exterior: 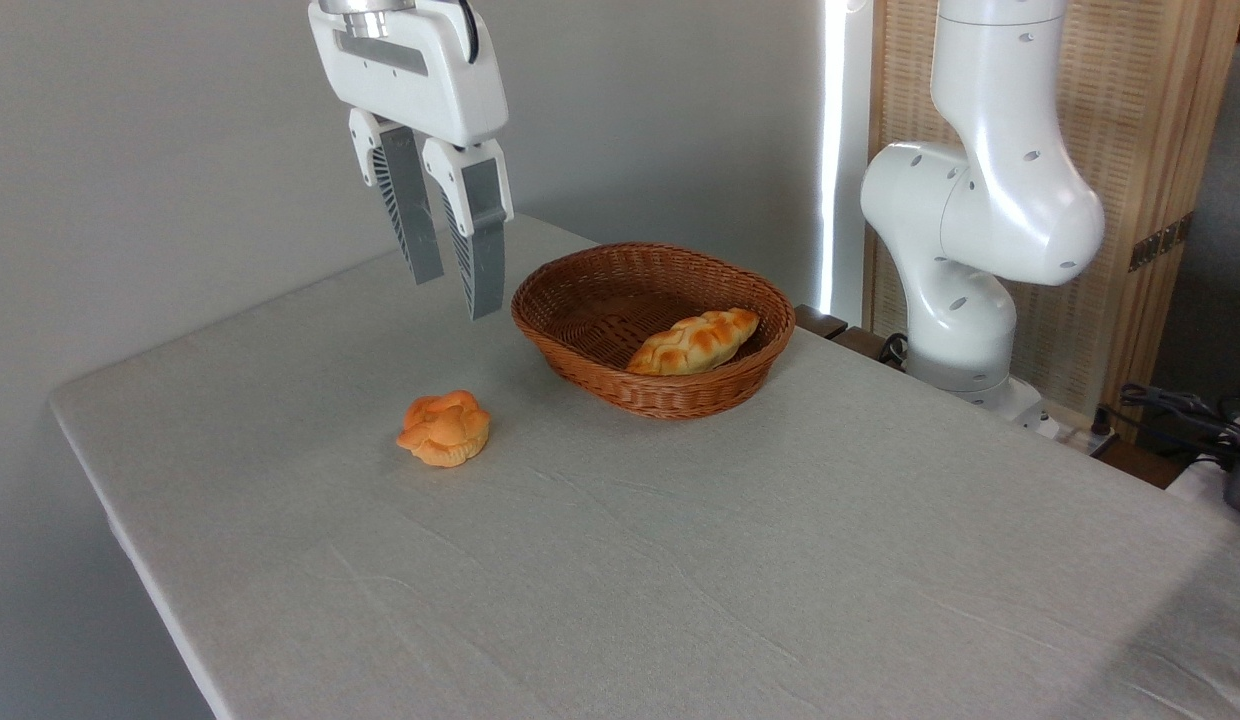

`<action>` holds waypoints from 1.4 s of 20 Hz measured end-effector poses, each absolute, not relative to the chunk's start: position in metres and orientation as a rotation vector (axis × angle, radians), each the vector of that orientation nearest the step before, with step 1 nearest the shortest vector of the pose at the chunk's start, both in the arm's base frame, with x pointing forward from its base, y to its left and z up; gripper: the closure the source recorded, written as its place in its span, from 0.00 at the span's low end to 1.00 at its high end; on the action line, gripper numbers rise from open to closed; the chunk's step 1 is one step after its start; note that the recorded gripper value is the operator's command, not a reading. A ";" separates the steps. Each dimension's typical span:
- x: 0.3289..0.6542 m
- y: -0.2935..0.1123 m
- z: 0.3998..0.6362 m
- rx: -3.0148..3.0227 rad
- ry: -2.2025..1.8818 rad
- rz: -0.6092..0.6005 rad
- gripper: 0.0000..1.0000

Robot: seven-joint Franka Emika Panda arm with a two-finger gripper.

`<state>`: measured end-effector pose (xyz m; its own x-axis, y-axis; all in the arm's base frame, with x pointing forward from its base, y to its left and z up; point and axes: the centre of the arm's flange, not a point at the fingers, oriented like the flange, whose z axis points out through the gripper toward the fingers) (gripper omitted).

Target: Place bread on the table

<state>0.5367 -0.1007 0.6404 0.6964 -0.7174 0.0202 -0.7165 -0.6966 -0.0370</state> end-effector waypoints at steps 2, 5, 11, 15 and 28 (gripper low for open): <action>0.542 -0.087 0.639 -2.886 1.178 -0.048 0.00; 0.549 -0.077 0.631 -2.903 1.153 -0.024 0.00; 0.552 -0.080 0.625 -2.903 1.163 -0.010 0.00; 0.551 -0.091 0.624 -2.903 1.193 -0.011 0.00; 0.552 -0.093 0.624 -2.903 1.197 -0.012 0.00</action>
